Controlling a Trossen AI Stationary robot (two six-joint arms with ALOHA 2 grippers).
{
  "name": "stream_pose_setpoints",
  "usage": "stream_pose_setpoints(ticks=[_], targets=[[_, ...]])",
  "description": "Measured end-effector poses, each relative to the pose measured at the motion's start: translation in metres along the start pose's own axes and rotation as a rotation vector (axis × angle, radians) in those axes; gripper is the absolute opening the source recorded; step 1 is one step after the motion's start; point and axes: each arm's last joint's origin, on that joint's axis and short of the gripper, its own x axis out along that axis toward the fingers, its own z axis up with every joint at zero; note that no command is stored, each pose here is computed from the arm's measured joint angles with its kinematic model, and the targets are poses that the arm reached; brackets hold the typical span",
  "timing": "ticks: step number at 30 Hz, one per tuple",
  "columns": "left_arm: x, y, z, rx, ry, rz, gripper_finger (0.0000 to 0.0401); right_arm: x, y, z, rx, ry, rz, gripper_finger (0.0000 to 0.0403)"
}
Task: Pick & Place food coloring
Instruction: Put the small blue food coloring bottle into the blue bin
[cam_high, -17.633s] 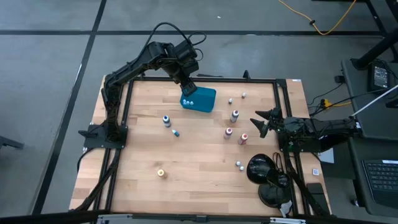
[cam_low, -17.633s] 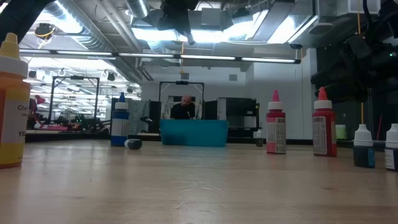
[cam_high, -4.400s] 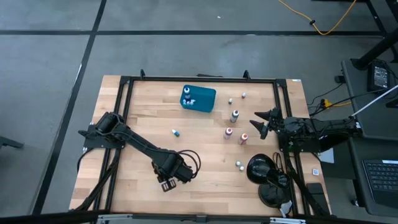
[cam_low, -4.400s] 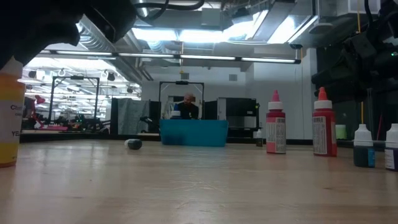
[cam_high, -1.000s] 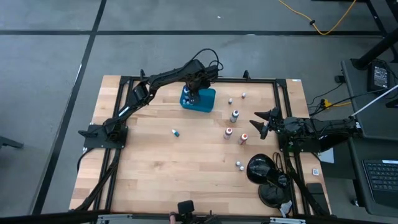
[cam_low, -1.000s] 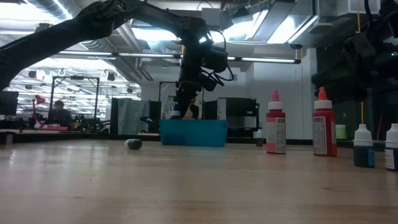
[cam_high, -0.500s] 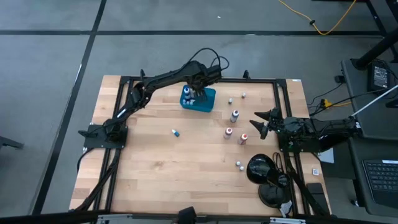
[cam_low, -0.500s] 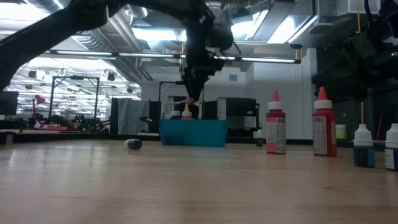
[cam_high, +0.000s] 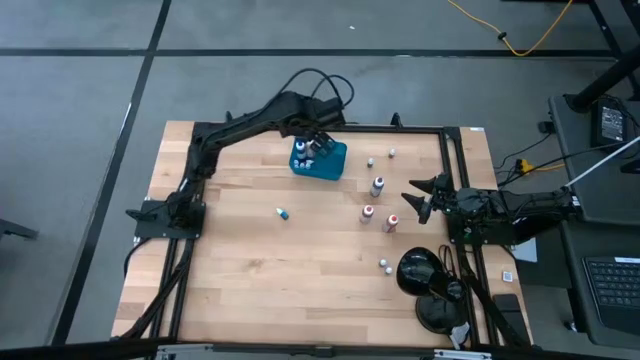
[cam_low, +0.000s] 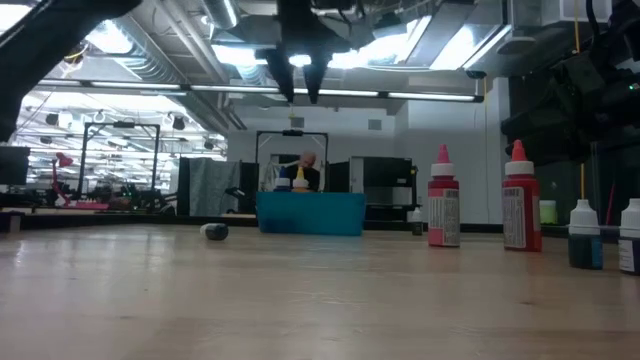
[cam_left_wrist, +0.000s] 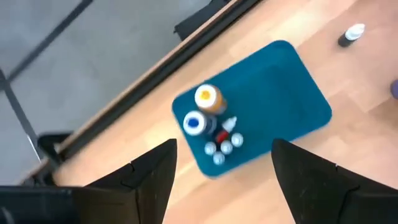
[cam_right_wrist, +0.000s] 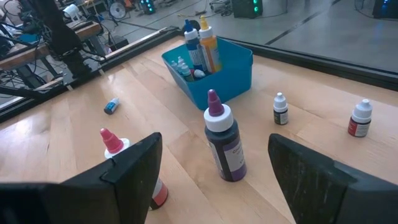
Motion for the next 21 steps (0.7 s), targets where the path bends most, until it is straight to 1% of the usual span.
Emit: stream_pose_setpoints(ticks=[2,6,9,15,21], targets=[[-0.013,0.005,-0.006,-0.064,0.007,0.006,0.0254,0.000,0.000,0.000,0.000,0.000,0.000,0.0294],[-0.036,0.014,-0.016,-0.268,-0.039,0.006,0.0254,0.000,0.000,0.000,0.000,0.000,0.000,0.0294],[-0.043,0.011,-0.024,-0.401,-0.060,0.010,0.0254,0.000,0.000,0.000,0.000,0.000,0.000,0.0294],[-0.039,-0.006,-0.048,-0.633,0.020,0.004,0.0253,0.000,0.000,0.000,0.000,0.000,0.000,0.0294],[-0.031,-0.040,-0.088,-0.827,0.091,0.051,0.0253,0.000,0.000,0.000,0.000,0.000,0.000,0.0294]])
